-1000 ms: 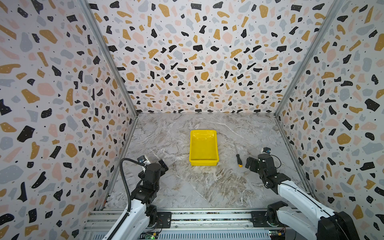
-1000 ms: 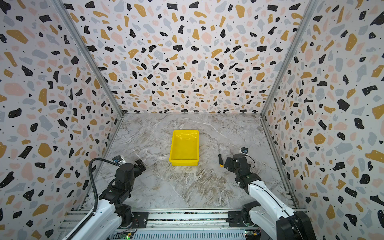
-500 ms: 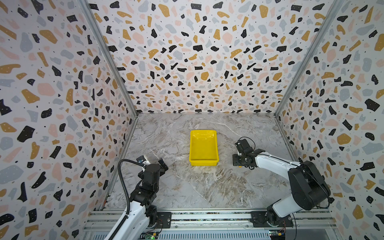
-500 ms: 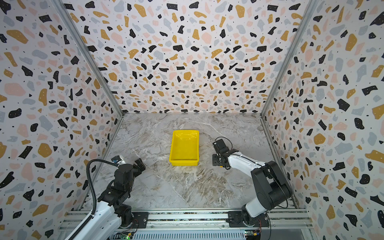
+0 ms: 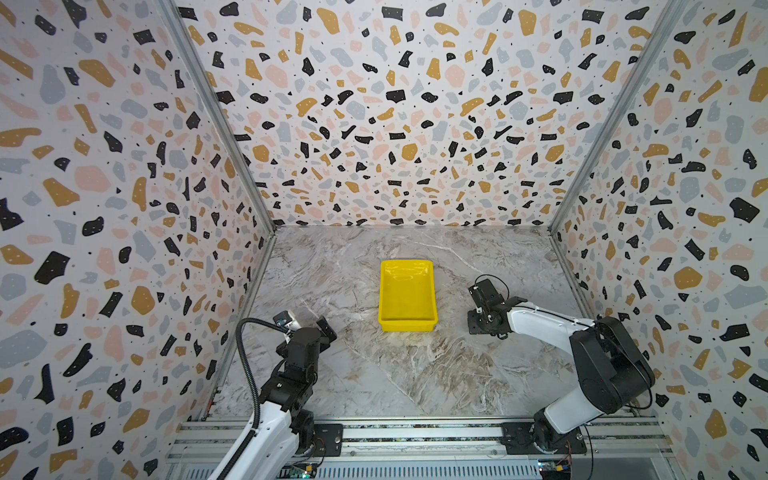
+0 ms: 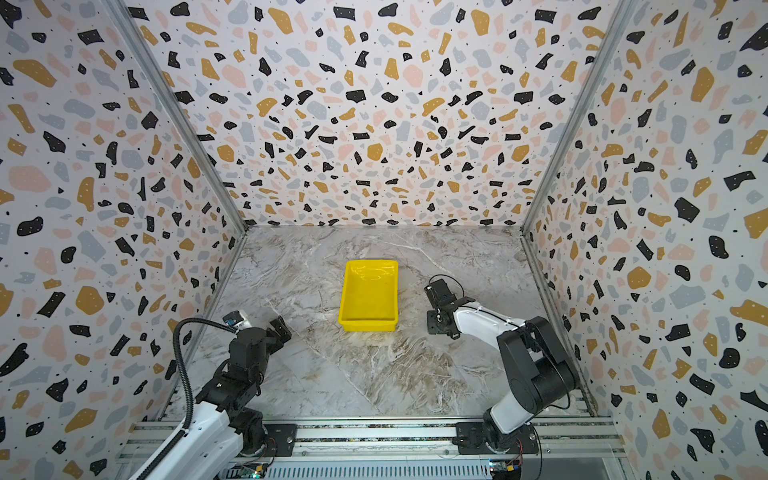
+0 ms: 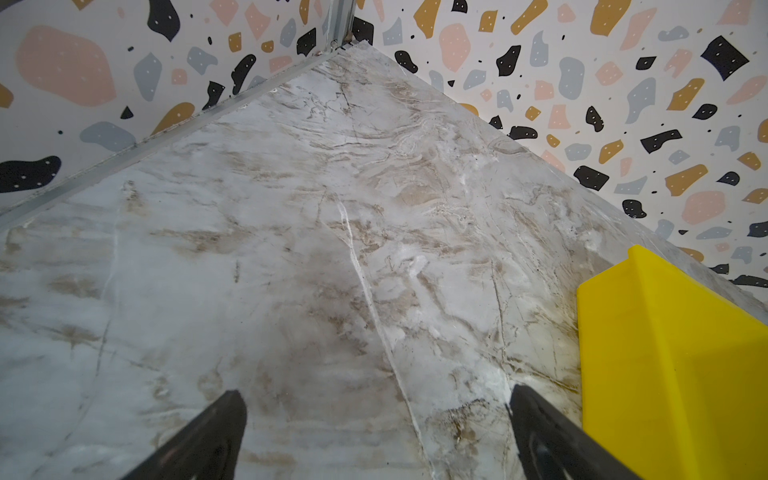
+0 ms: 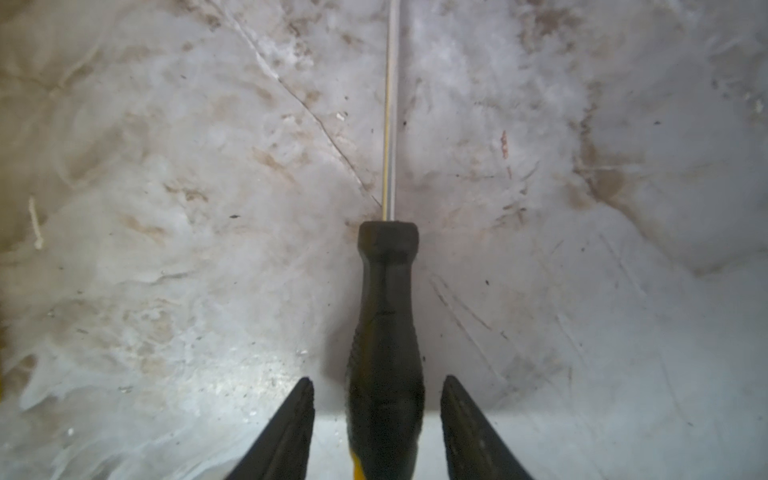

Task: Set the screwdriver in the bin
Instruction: 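Close the right gripper on the black screwdriver handle and lift it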

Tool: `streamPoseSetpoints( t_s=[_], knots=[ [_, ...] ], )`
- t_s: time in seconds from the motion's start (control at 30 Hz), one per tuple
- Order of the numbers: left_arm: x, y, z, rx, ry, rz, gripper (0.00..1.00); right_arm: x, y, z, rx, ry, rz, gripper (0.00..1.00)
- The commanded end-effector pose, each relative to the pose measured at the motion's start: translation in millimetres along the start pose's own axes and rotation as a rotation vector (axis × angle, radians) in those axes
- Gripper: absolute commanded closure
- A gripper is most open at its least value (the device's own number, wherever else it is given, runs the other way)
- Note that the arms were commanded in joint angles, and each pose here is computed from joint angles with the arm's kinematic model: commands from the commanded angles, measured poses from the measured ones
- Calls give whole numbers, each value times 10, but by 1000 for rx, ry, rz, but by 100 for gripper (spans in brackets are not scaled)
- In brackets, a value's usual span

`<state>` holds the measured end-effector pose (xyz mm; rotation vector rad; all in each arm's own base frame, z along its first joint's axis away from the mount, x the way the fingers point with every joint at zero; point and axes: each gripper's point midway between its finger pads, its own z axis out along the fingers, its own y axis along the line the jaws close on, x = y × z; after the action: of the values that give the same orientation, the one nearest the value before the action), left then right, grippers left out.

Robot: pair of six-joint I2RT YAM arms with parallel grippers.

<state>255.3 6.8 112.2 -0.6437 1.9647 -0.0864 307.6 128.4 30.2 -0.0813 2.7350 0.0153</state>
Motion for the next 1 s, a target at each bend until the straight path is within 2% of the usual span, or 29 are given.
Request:
streamPoseSetpoints(
  t_s=[0.0, 0.77, 0.97],
  knots=[
    [-30, -32, 11, 19, -19, -11, 0, -69, -20, -57, 19, -6, 1, 52],
    [-16, -30, 15, 19, -16, -9, 0, -87, -28, -21, 32, -5, 2, 61],
    [-20, -32, 14, 20, -16, -9, 0, -75, -42, -10, 40, -1, 2, 67]
  ],
)
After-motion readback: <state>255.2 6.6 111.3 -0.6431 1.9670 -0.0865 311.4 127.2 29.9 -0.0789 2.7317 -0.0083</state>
